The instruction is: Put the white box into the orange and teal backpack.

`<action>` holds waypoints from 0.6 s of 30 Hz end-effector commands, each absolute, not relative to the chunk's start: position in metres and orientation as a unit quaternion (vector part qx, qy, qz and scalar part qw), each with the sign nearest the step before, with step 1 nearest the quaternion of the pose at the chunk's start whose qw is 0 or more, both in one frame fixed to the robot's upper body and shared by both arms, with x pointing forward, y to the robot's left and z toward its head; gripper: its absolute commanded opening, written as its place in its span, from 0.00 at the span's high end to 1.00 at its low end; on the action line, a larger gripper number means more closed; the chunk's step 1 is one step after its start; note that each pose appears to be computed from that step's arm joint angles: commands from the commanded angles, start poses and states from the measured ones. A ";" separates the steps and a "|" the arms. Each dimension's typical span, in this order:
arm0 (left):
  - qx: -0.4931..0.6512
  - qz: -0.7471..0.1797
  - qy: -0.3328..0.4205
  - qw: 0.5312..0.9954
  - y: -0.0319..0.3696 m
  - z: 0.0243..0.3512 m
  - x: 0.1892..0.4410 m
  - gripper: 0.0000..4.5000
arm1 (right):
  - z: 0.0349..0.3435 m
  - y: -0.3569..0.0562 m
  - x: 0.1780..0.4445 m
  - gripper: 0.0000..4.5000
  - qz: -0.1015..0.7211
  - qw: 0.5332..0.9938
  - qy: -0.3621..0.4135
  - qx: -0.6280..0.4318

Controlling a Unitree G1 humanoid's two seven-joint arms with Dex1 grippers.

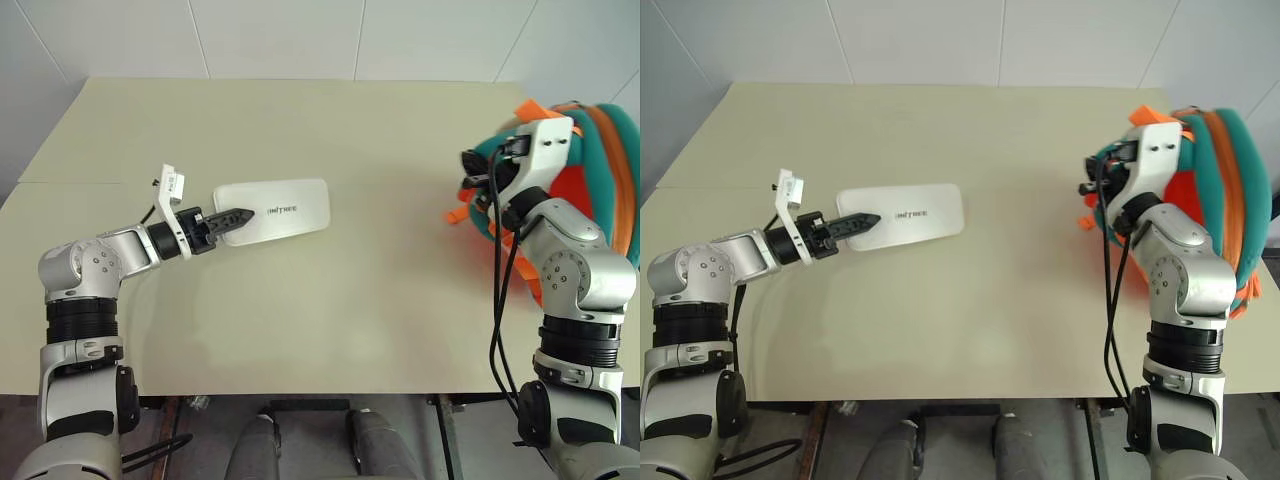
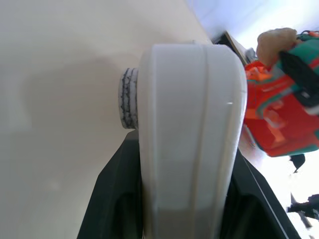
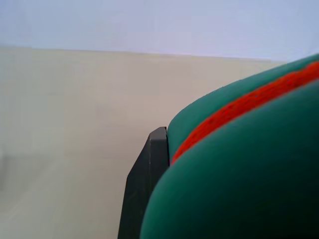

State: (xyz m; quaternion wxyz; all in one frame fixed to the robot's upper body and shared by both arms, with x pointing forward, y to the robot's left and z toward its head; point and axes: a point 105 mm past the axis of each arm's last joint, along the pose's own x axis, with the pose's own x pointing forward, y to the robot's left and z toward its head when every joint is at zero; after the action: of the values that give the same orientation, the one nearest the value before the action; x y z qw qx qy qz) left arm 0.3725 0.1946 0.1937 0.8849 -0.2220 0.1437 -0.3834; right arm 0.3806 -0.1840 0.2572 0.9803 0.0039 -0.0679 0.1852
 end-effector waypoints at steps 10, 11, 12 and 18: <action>-0.150 -0.387 0.052 0.908 0.229 0.246 0.380 0.72 | 0.295 -0.064 0.267 1.00 0.597 0.797 -0.091 -0.028; -0.147 -0.389 0.049 0.908 0.230 0.247 0.380 0.72 | 0.296 -0.063 0.261 1.00 0.611 0.786 -0.088 -0.029; -0.141 -0.391 0.045 0.908 0.232 0.250 0.379 0.72 | 0.295 -0.063 0.253 1.00 0.631 0.771 -0.081 -0.032; -0.111 -0.403 0.027 0.908 0.241 0.264 0.377 0.72 | 0.287 -0.067 0.222 1.00 0.694 0.717 -0.041 -0.051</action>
State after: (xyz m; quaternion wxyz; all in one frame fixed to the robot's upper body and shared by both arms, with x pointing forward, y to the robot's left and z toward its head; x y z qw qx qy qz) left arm 0.3812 0.2386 0.2412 0.9089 -0.1381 0.0604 -0.3889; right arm 0.2395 -0.0664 0.2785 0.7429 -0.0386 -0.0191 0.6680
